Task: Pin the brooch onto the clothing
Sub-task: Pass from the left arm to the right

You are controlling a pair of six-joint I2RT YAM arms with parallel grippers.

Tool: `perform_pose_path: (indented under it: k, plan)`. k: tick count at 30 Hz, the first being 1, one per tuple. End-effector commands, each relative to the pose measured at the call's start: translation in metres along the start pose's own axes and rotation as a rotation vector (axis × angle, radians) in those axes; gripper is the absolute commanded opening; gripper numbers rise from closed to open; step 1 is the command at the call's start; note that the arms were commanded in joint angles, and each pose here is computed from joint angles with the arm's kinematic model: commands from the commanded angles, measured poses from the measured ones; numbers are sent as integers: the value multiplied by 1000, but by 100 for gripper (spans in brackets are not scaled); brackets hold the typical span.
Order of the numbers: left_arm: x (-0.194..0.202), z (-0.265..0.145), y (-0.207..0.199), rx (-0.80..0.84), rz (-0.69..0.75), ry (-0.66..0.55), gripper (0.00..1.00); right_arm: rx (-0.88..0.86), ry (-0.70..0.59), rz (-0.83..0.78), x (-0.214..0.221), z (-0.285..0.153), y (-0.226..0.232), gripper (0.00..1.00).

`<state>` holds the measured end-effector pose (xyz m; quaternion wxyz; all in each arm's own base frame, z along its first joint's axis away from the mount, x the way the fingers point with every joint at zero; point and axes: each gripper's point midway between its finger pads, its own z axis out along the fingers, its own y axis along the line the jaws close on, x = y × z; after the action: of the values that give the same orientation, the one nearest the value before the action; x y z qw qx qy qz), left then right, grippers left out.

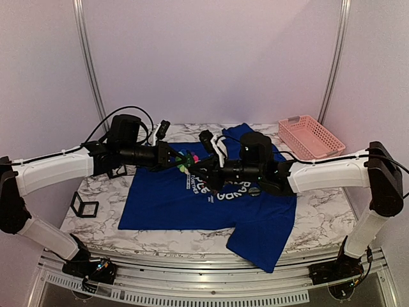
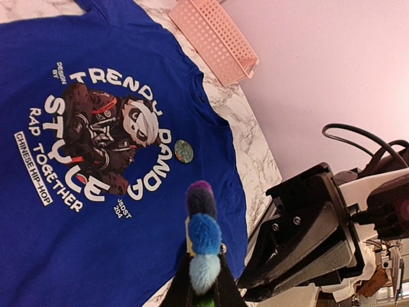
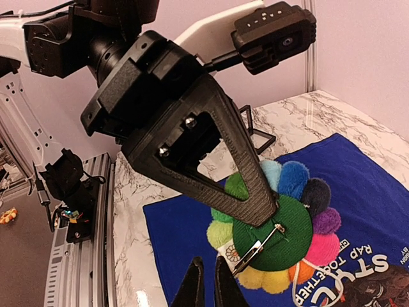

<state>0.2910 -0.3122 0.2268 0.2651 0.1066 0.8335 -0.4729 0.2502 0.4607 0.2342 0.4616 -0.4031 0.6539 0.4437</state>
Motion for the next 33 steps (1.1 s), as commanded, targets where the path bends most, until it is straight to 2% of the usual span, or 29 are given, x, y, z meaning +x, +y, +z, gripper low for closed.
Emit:
perform_pose_path:
  k: [1,14,27,33]
  plan:
    - [-10,-1,-5,18,11,-21,0,10,2,15,-1,11,-6,4]
    - [-11,-1,-6,20,18,-23,0,-18,30,33,2,-15,9,10]
    - [-10,-2,-8,25,25,-20,0,11,108,90,24,9,-6,16]
    - [-7,-2,-7,26,23,-16,0,26,92,105,19,14,-10,11]
